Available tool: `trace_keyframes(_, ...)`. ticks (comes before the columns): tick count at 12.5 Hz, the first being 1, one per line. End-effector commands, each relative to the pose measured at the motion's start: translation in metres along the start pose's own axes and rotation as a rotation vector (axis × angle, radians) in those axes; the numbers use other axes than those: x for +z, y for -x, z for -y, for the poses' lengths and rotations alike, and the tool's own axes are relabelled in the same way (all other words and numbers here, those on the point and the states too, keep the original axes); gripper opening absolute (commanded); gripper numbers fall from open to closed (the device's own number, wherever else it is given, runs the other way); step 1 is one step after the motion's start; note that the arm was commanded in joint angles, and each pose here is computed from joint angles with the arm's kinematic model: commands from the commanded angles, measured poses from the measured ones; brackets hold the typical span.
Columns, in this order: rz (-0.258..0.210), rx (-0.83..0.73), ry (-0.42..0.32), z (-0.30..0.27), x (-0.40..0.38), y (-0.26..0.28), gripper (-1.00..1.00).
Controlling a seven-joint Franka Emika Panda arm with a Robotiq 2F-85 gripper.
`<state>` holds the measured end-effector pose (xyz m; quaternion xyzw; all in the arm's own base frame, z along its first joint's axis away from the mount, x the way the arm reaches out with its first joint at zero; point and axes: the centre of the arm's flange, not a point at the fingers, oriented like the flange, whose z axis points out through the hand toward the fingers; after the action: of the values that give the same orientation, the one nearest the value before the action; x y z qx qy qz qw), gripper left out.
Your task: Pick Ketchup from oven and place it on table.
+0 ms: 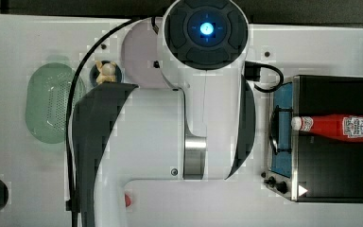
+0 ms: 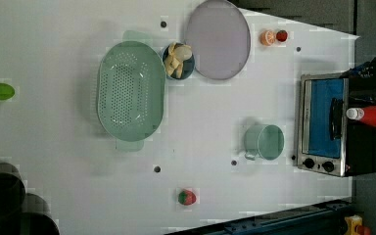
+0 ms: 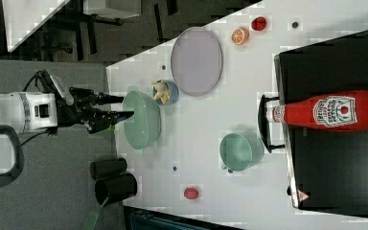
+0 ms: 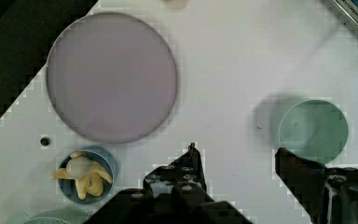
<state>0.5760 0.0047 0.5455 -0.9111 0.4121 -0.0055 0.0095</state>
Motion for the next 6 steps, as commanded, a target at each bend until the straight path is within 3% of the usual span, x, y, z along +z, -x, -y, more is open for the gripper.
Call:
trace_keyframes(1,-0.009,0.068,0.026,-0.087,-0.053,-0.005,0.49)
trace_keyframes(2,-0.004,0.083,0.029,-0.092,-0.050,-0.011,1.00)
trace_keyframes(6,0.029,0.196,0.047,-0.134,-0.029,-0.058,1.00)
